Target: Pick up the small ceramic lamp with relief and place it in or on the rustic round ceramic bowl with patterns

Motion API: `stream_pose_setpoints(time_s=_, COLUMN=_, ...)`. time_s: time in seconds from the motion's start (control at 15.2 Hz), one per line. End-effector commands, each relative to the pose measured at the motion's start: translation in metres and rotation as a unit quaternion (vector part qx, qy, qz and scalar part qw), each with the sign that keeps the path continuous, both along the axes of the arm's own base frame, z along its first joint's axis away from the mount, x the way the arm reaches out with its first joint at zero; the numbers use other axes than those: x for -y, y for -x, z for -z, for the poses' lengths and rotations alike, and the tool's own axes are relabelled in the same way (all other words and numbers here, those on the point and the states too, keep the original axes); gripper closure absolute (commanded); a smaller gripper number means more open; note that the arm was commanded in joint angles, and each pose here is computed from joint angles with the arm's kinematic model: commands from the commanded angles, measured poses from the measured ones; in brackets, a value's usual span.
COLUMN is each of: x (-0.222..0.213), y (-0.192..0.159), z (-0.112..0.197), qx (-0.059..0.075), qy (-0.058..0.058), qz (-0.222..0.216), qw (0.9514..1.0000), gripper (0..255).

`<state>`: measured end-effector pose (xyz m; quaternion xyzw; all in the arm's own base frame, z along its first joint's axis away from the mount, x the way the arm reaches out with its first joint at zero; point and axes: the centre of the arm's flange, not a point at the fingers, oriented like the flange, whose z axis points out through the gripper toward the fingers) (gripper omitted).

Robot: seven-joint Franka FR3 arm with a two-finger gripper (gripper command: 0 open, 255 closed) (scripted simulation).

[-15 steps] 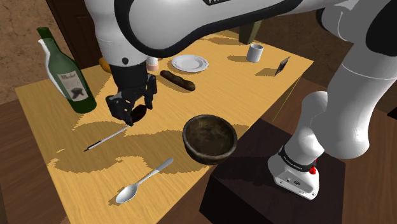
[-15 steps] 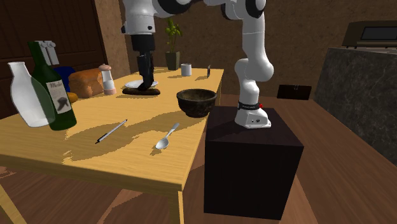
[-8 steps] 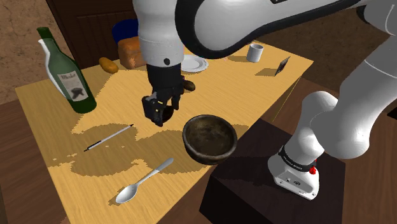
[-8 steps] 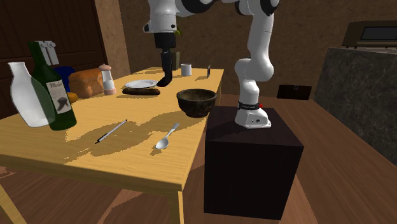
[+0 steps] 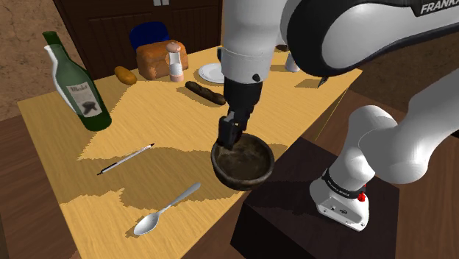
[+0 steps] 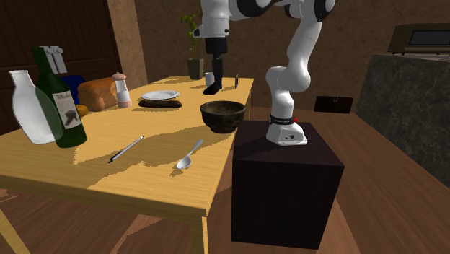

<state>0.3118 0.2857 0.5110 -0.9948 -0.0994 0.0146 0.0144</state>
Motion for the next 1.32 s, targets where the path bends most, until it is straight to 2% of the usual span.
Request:
stream_pose_setpoints(time_s=0.0, x=0.015, y=0.024, z=-0.002, qx=0.000, qy=0.000, qz=0.000, qw=1.0000, gripper=255)
stream_pose_setpoints(time_s=0.13, x=0.029, y=0.044, z=-0.002, qx=0.000, qy=0.000, qz=0.000, qw=1.0000, gripper=255)
stream_pose_setpoints(time_s=1.06, x=0.029, y=0.044, z=0.073, qx=0.000, qy=0.000, qz=0.000, qw=1.0000, gripper=255)
stream_pose_setpoints(time_s=1.25, x=0.029, y=0.044, z=0.073, qx=0.000, qy=0.000, qz=0.000, qw=1.0000, gripper=255)
